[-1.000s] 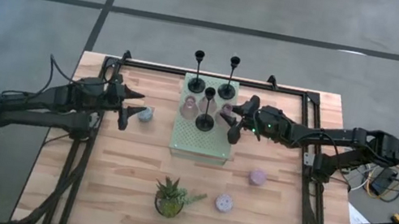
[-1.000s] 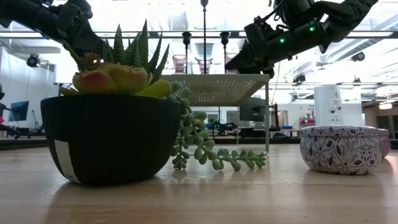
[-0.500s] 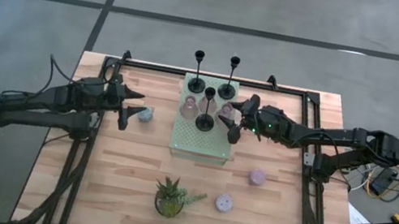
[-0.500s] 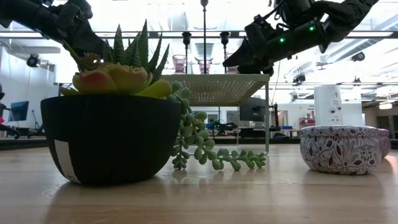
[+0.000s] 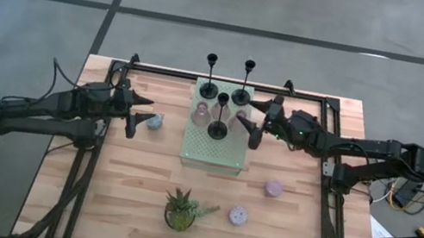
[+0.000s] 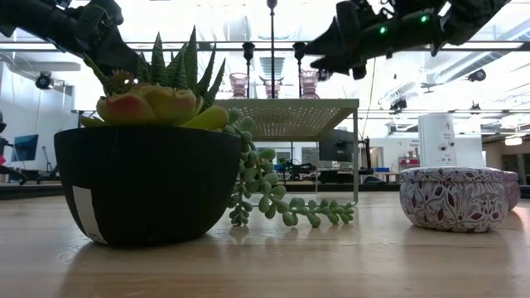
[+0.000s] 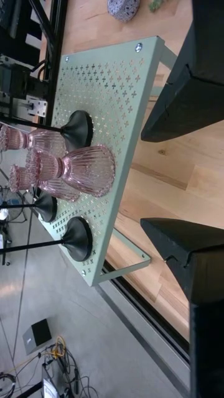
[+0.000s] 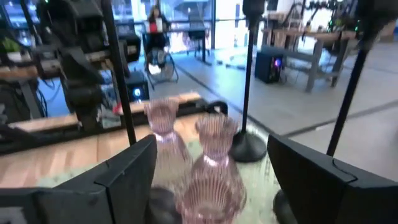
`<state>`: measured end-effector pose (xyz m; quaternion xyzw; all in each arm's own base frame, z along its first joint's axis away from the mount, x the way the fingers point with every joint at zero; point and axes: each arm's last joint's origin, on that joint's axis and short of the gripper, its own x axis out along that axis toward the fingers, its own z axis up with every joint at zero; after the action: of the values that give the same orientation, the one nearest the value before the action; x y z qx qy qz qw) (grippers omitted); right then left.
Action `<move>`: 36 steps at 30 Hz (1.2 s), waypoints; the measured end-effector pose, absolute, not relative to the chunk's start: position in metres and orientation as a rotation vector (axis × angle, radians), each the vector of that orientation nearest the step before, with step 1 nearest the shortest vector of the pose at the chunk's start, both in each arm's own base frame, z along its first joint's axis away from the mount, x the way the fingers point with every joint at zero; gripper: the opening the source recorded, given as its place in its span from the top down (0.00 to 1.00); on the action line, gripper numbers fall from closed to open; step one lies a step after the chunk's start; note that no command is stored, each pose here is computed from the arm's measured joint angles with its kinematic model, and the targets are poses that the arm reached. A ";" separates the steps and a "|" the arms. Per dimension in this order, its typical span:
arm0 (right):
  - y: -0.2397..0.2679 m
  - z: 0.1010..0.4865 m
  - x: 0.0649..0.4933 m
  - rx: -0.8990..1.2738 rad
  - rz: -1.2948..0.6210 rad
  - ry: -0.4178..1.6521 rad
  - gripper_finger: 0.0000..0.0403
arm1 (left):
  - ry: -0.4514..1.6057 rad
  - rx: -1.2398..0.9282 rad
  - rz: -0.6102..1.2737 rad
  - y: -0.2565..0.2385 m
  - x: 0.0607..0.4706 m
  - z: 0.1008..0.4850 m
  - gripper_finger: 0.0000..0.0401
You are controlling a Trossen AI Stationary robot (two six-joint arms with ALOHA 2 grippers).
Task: Pick & Place candle stick holders
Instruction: Put the pink scented candle on the shelf
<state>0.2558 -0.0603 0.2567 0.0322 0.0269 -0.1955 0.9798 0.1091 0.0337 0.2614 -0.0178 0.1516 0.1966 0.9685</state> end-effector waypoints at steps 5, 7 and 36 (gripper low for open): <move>-0.054 0.278 0.242 0.047 -0.380 -0.030 0.30 | 0.307 -0.036 0.397 0.034 0.109 0.261 0.46; -0.049 0.288 0.234 0.048 -0.369 -0.065 0.31 | 0.307 -0.036 0.397 0.034 0.109 0.261 0.46; 0.000 0.348 0.208 0.288 -0.630 1.148 0.12 | 0.307 -0.036 0.397 0.034 0.109 0.261 0.46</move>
<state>0.2082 -0.0005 0.3481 0.1336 0.5318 -0.2919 0.7836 0.1091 0.0336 0.2614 -0.0178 0.1517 0.1963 0.9686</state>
